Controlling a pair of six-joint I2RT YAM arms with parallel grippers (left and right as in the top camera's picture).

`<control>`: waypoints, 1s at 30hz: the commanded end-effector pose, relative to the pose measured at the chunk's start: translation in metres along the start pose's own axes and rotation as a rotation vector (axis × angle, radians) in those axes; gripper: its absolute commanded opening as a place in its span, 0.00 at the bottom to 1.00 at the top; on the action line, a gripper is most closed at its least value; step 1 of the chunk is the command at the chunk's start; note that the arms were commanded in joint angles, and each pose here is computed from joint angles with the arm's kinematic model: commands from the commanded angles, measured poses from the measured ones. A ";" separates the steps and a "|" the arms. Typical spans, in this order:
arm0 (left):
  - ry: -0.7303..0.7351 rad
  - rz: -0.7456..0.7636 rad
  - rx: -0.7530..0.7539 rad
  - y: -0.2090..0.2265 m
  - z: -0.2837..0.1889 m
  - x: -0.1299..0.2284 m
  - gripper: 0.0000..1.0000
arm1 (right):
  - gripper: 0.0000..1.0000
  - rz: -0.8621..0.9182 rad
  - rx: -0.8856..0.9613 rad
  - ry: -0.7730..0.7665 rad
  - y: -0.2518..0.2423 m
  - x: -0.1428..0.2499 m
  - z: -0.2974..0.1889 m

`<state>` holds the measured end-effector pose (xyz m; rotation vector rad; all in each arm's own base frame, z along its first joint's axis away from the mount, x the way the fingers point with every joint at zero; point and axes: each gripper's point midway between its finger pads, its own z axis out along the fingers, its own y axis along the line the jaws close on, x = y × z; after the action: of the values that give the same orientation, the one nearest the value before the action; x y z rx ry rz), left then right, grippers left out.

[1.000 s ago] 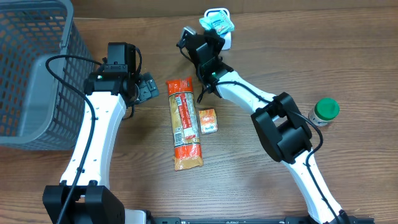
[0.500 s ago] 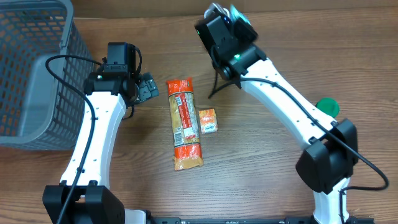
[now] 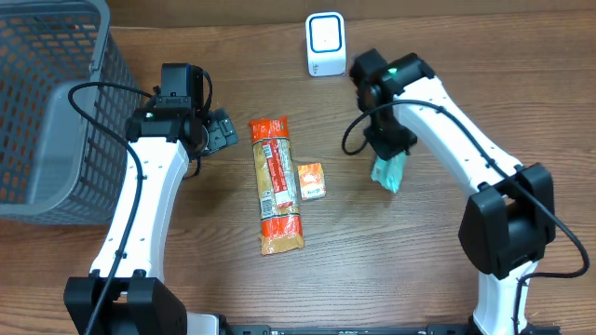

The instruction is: Scan the item barcode

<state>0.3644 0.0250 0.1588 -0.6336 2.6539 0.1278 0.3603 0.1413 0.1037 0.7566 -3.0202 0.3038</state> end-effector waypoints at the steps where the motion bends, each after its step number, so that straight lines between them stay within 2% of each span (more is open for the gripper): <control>1: -0.002 0.011 -0.010 0.001 0.001 -0.001 1.00 | 0.04 0.064 -0.064 0.049 -0.004 0.013 0.013; 5: -0.002 0.011 -0.010 0.001 0.001 -0.001 1.00 | 0.12 0.101 -0.067 0.060 -0.015 0.017 0.032; 6: -0.002 0.011 -0.010 0.001 0.001 -0.001 1.00 | 0.17 0.107 -0.067 0.059 -0.016 0.017 0.037; 7: -0.002 0.011 -0.010 0.001 0.001 -0.001 1.00 | 0.27 0.113 -0.068 0.055 -0.018 0.016 0.040; 8: -0.002 0.011 -0.010 0.001 0.001 -0.001 1.00 | 0.50 0.121 -0.068 0.052 -0.019 0.016 0.044; 10: -0.002 0.011 -0.010 0.001 0.001 -0.001 1.00 | 0.67 0.165 -0.066 0.035 -0.020 0.012 0.049; 12: -0.002 0.011 -0.010 0.001 0.001 -0.001 1.00 | 0.75 0.209 -0.065 0.012 -0.022 0.007 0.052; 14: -0.002 0.011 -0.010 0.001 0.001 -0.001 1.00 | 0.75 0.356 -0.107 -0.045 -0.017 -0.009 0.052; 16: -0.002 0.011 -0.010 0.001 0.001 -0.001 1.00 | 0.74 0.424 -0.223 -0.062 0.003 -0.019 0.048; 20: -0.002 0.011 -0.010 0.001 0.001 -0.001 1.00 | 0.68 0.426 -0.413 -0.050 0.039 -0.025 0.037; 24: -0.002 0.011 -0.010 0.001 0.001 -0.001 1.00 | 0.53 0.483 -0.405 -0.040 0.046 -0.026 0.038; 30: -0.002 0.011 -0.010 0.001 0.001 -0.001 1.00 | 0.49 0.499 -0.323 -0.078 0.049 -0.031 0.053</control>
<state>0.3644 0.0250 0.1588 -0.6336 2.6538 0.1283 0.3725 0.1877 0.0490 0.0522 -3.1614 -0.2695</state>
